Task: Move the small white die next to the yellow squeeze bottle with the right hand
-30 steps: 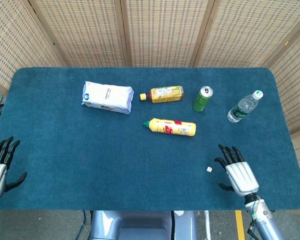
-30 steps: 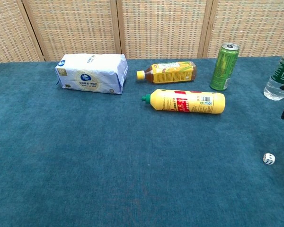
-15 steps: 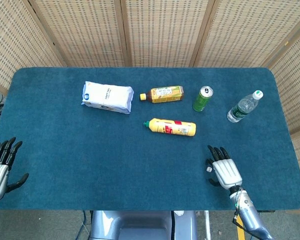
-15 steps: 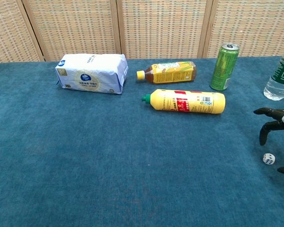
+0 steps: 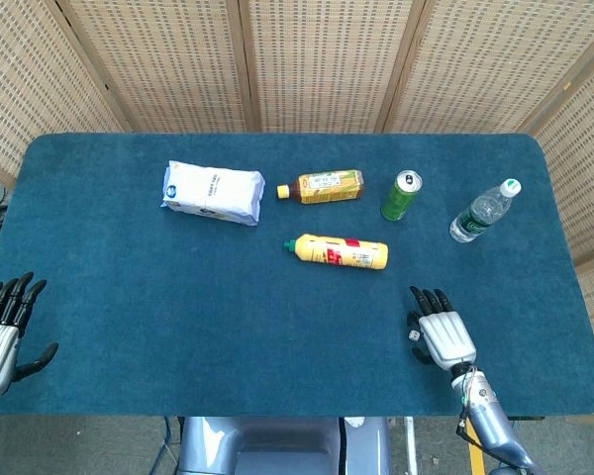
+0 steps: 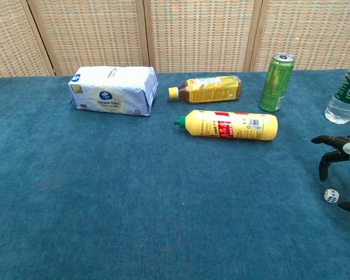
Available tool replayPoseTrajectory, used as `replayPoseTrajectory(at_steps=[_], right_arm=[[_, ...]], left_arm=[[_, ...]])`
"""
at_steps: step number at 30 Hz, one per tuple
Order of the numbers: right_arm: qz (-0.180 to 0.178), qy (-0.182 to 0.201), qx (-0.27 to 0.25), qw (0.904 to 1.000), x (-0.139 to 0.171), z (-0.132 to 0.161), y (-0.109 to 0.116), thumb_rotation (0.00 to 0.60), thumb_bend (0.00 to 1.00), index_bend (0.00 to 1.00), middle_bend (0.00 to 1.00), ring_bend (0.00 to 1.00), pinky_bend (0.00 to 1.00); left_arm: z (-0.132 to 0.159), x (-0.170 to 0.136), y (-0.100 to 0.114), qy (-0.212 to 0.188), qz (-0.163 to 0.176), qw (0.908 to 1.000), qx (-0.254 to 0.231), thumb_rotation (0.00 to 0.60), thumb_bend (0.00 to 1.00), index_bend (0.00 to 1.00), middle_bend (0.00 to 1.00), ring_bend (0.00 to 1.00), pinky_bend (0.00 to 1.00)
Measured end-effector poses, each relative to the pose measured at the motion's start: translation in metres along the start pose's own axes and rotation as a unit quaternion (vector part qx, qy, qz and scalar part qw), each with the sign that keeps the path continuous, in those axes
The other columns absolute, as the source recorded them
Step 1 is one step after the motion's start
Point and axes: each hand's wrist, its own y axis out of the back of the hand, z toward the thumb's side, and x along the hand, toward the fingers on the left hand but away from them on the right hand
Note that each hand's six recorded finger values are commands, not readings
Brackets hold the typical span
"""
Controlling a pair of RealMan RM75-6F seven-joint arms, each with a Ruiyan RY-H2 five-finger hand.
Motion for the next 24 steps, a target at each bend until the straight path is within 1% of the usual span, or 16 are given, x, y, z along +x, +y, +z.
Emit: replayPoseTrajectory(at_steps=[3, 12, 24], right_arm=[[0.001, -0.001, 0.0, 1.0, 0.0, -0.001, 0.0, 0.6, 0.34, 0.41, 0.04, 0.0, 0.0], [0.004, 0.005, -0.002, 1.0, -0.003, 0.004, -0.003, 0.6, 0.34, 0.41, 0.04, 0.0, 0.0], [0.016, -0.001, -0.003, 0.9999, -0.009, 0.002, -0.011, 0.6, 0.34, 0.41, 0.04, 0.0, 0.0]], left_arm=[[0.001, 0.0, 0.0, -0.001, 0.001, 1.0, 0.0, 0.6, 0.27, 0.0, 0.0, 0.0, 0.0], [0.001, 0.0, 0.0, -0.002, 0.0, 1.0, -0.001, 0.6, 0.27, 0.0, 0.0, 0.0, 0.0], [0.001, 0.0, 0.0, -0.002, 0.001, 1.0, -0.001, 0.6, 0.27, 0.0, 0.0, 0.0, 0.0]])
